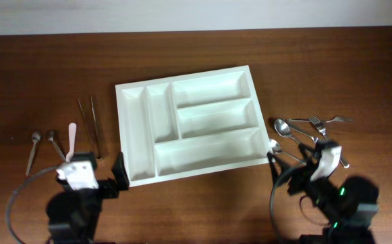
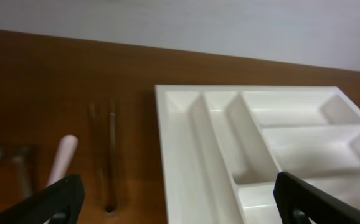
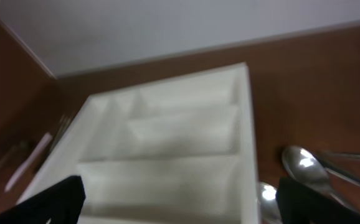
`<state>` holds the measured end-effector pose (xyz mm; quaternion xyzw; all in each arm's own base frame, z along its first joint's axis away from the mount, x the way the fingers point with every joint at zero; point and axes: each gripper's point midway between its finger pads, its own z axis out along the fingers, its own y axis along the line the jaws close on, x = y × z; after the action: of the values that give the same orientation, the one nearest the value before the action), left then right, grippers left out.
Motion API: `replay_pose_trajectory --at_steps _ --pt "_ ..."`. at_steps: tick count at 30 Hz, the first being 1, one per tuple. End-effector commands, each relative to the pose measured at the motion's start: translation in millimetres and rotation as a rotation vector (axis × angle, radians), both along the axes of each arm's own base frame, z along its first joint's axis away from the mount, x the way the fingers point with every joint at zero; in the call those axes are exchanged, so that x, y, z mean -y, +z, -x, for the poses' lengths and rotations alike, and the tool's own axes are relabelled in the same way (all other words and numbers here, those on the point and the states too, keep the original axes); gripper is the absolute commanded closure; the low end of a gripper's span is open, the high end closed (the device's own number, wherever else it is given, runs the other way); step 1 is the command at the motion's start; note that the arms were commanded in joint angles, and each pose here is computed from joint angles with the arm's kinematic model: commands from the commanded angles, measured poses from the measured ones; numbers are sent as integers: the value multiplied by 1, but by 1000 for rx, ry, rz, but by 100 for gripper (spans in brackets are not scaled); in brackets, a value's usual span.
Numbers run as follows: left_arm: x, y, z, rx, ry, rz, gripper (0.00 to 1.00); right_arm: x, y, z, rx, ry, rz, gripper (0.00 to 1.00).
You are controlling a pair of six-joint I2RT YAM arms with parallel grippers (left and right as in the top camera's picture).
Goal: Pack container
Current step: 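Raise the right gripper and move it over the spoons right of the tray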
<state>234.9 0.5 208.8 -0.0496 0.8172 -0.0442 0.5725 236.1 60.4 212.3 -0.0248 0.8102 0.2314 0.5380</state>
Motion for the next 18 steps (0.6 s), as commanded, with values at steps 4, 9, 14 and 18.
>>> replay_pose_trajectory --at_steps 4,9,14,18 --pt "-15 37 -29 -145 44 -98 1 39 27 -55 -227 -112 219 1" --pt "-25 41 -63 -297 36 -139 1 56 46 -101 -407 -83 358 1" --pt "-53 36 -95 -427 100 -115 1 61 49 -137 -533 -49 372 1" --pt "-74 22 -107 -516 147 -93 1 76 17 -143 -671 -82 429 1"
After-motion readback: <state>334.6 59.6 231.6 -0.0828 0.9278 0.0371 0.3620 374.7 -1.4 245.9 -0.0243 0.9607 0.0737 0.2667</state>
